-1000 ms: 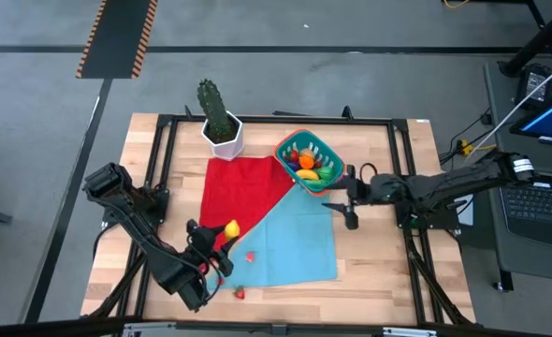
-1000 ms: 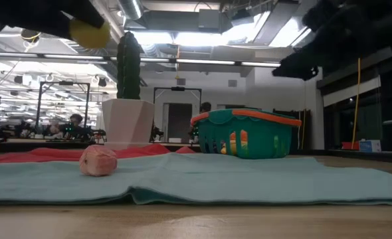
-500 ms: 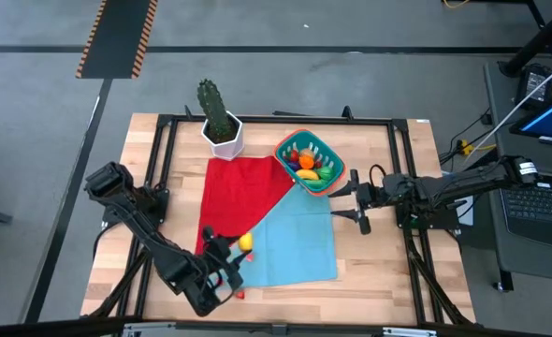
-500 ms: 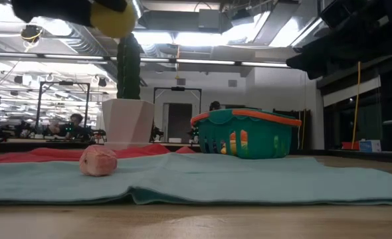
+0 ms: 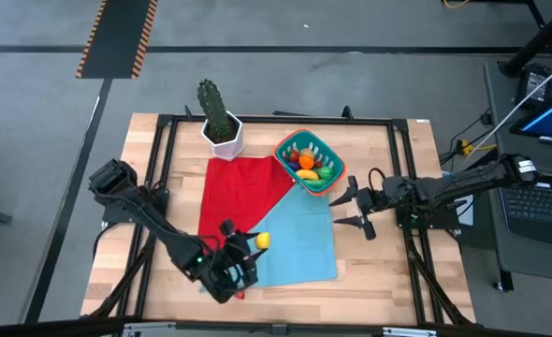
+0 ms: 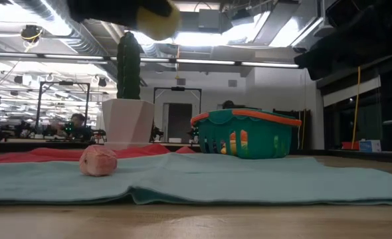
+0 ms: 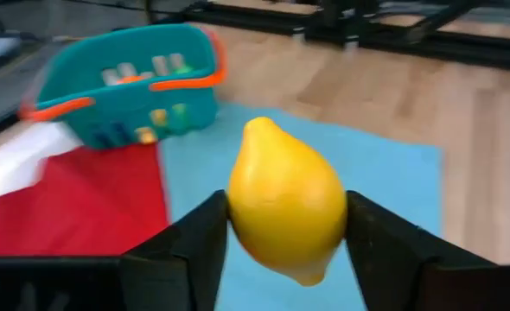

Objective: Build produce basket
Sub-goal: Put the yellow lemon into the blue basket

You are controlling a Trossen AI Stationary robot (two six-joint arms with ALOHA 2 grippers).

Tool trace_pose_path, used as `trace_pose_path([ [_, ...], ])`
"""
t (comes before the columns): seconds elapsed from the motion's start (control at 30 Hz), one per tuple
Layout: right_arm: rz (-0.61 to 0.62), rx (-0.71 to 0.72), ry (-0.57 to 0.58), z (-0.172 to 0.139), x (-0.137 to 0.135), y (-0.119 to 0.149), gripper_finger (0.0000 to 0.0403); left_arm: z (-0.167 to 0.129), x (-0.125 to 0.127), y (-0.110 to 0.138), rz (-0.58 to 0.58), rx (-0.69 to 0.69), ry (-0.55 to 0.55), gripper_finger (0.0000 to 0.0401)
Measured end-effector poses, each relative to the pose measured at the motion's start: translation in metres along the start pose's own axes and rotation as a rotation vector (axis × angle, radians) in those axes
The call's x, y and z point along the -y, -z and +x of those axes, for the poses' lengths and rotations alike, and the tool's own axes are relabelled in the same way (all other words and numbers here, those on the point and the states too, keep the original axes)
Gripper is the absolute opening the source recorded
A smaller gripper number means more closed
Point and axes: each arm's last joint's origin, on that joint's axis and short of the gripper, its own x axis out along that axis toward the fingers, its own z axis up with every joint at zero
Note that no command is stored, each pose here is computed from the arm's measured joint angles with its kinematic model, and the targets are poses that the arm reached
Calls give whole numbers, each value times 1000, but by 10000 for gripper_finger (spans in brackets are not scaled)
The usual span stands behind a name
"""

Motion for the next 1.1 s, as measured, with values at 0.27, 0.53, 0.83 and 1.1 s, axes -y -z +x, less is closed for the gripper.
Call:
trace_pose_path([
  [0.27, 10, -5, -49, 0, -9, 1, 245, 28, -2, -5, 37, 28, 128, 193],
  [0.53, 4, -9, -100, 0, -18, 1, 245, 53, -13, -9, 59, 158, 334, 193],
  [0.83, 12, -9, -89, 0, -21, 1, 245, 77, -41, 5, 39, 199, 357, 193],
  [1.1, -9, 5, 4, 0, -17, 0, 245, 107, -70, 0, 44, 167, 381, 193],
])
